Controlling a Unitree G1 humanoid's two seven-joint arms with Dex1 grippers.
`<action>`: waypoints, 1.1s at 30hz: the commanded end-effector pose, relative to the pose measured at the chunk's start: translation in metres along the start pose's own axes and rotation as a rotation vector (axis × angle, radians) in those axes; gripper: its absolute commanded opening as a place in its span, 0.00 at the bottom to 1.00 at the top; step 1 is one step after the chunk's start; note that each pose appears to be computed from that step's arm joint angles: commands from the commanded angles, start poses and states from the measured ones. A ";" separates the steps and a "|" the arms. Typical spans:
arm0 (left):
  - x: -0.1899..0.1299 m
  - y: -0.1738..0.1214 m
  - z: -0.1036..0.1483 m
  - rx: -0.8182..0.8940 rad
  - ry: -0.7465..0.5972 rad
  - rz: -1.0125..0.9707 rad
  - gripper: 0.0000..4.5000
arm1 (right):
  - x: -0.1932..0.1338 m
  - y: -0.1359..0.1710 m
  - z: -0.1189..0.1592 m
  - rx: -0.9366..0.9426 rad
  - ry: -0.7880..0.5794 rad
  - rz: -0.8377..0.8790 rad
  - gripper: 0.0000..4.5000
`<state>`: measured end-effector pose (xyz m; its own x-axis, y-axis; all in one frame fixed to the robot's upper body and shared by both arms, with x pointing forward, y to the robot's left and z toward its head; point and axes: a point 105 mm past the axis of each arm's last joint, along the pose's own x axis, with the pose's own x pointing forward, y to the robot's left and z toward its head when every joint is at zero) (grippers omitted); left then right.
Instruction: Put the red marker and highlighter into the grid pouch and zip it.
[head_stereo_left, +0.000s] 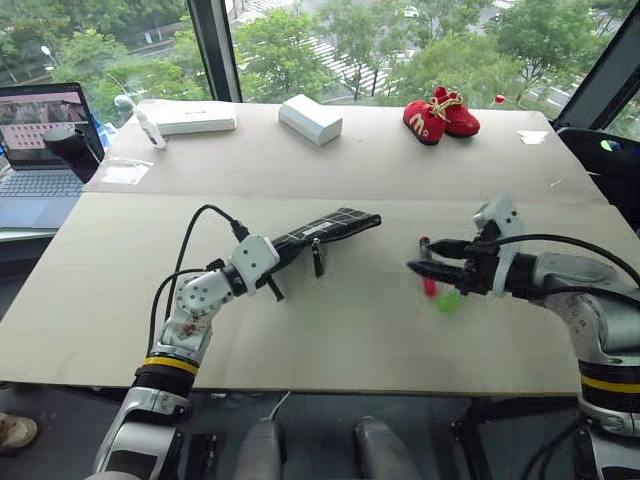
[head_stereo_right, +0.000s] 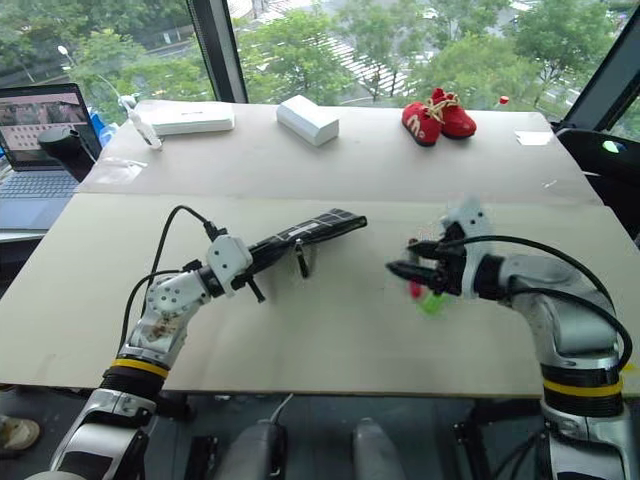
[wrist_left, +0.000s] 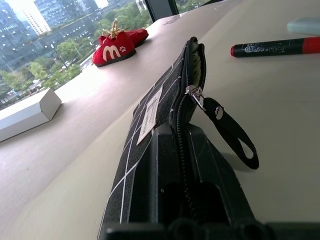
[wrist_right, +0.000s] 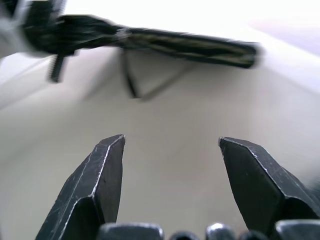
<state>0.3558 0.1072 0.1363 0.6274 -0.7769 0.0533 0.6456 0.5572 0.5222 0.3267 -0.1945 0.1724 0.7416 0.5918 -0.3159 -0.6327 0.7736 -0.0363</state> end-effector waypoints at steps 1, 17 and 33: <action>0.000 0.003 0.009 0.032 -0.038 0.004 0.00 | -0.016 -0.028 -0.004 0.043 0.004 -0.285 0.74; 0.006 -0.007 0.006 0.003 -0.047 -0.012 0.00 | -0.027 -0.037 -0.039 0.229 0.069 -0.748 0.74; 0.001 -0.009 0.003 -0.017 -0.044 0.032 0.00 | -0.015 -0.015 -0.075 0.360 0.179 -0.719 0.74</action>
<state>0.3516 0.1022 0.1207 0.6362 -0.7693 0.0579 0.6601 0.5817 0.4753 0.3125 -0.2293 0.1070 0.8790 -0.0740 -0.4710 0.0920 0.9956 0.0153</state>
